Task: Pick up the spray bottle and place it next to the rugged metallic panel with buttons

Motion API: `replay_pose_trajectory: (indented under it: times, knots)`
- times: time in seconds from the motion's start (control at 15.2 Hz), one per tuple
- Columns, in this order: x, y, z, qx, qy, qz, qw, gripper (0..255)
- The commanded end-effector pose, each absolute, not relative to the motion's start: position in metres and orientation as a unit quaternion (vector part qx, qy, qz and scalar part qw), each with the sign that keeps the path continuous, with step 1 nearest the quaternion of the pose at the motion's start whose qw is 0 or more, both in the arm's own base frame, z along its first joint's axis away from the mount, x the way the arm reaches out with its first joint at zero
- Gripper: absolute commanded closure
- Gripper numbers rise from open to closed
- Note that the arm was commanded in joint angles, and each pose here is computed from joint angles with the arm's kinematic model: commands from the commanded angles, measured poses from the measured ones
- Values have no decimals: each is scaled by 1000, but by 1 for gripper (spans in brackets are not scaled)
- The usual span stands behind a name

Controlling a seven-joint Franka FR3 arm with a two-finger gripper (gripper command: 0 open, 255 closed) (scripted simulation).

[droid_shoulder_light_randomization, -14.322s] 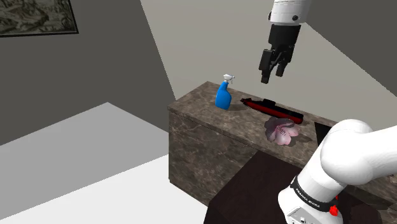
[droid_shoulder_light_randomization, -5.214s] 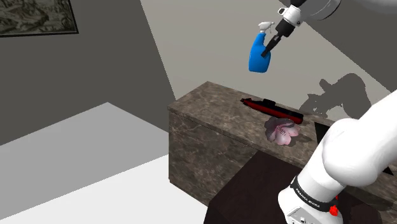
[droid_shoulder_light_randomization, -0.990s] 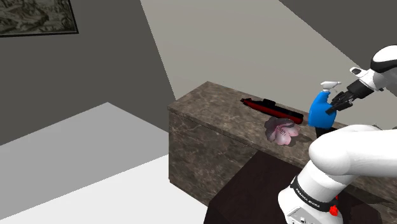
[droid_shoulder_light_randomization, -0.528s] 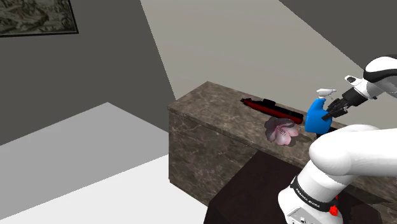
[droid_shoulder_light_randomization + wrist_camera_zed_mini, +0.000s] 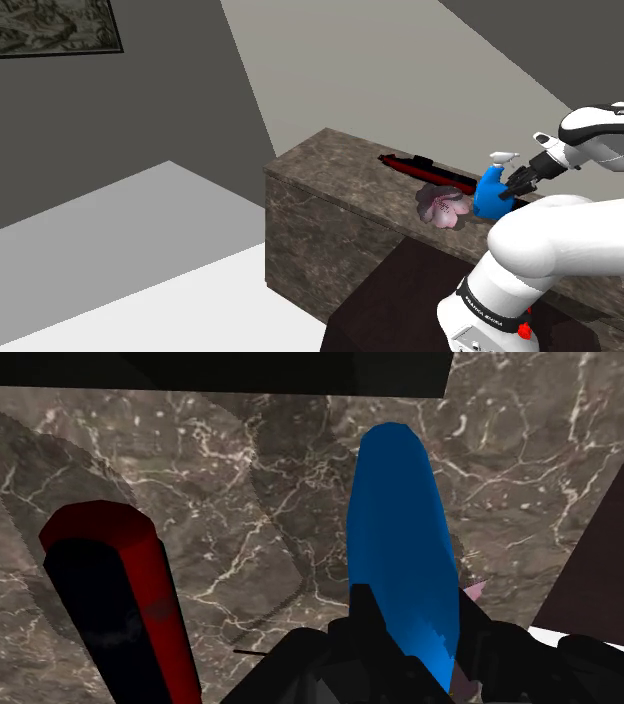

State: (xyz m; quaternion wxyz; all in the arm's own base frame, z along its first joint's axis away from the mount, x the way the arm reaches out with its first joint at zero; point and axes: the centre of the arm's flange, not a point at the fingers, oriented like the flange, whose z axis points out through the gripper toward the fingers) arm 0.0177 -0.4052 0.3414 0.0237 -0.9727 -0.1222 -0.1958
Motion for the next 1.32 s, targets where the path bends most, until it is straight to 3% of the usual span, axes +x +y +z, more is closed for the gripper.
replay_pose_trajectory:
  times: [0.0, 0.86, 0.92, 1.25]
  knots:
    - [18, -406, 332, -973, -122, -196, 23, 255]
    - [18, -406, 301, -973, -122, -196, 23, 255]
    - [18, -406, 301, -973, -122, -196, 23, 0]
    - [18, -406, 301, -973, -122, -196, 23, 0]
